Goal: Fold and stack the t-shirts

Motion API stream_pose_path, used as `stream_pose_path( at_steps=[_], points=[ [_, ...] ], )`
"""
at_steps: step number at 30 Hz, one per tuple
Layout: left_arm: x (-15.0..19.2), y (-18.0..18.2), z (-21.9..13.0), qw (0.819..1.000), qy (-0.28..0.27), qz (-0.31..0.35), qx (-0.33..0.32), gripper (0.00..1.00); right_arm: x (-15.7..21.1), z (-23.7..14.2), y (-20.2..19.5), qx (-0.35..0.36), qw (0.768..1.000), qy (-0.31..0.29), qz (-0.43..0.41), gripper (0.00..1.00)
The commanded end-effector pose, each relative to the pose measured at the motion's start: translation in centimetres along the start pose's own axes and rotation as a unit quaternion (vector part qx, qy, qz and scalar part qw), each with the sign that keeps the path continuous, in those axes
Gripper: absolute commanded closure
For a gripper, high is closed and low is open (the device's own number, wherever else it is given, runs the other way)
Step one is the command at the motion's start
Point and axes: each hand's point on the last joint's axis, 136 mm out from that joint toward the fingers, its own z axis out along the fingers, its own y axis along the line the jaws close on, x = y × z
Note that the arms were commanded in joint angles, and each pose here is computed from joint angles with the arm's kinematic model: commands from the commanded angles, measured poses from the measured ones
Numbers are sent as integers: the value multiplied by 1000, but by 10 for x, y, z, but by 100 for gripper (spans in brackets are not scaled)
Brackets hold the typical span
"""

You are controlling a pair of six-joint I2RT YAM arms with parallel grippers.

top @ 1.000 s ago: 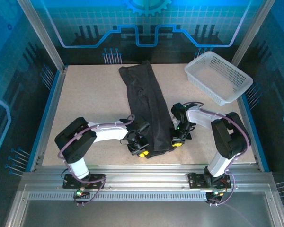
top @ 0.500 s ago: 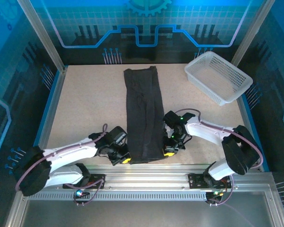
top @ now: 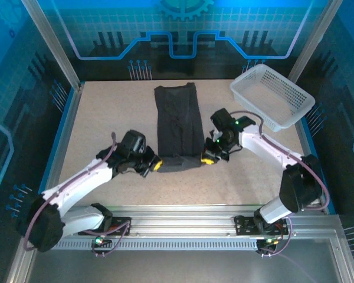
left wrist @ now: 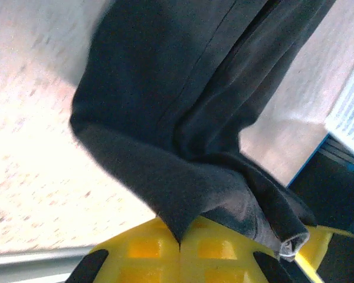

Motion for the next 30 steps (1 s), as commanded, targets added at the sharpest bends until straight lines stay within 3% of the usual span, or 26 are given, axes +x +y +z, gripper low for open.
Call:
stream_pose_path(
  at_steps=[1, 9, 13, 15, 17, 19, 24, 30],
  points=[
    [-25, -45, -1, 999, -2, 29, 35, 100, -36, -3, 6, 11, 1000, -19, 12, 100],
    [-108, -92, 34, 999, -6, 31, 37, 100, -135, 10, 31, 1, 998, -42, 36, 100],
    [-143, -95, 61, 1000, -4, 25, 10, 100, -174, 29, 30, 15, 998, -39, 50, 99],
    [-157, -94, 76, 1000, 2, 19, 7, 96, -190, 35, 26, 25, 997, -39, 57, 84],
    [-167, -99, 87, 1000, 13, 25, 11, 74, -204, 35, 23, 28, 997, -46, 58, 68],
    [-173, -101, 82, 999, 4, 34, 1, 66, -214, 21, 30, 22, 997, -65, 35, 58],
    [-153, -92, 39, 998, -32, 45, -10, 55, -209, -25, 35, 35, 993, -112, -19, 46],
    [-80, -14, 29, 999, -8, -11, -38, 55, -145, -20, -4, 41, 994, -104, -16, 44]
  ],
)
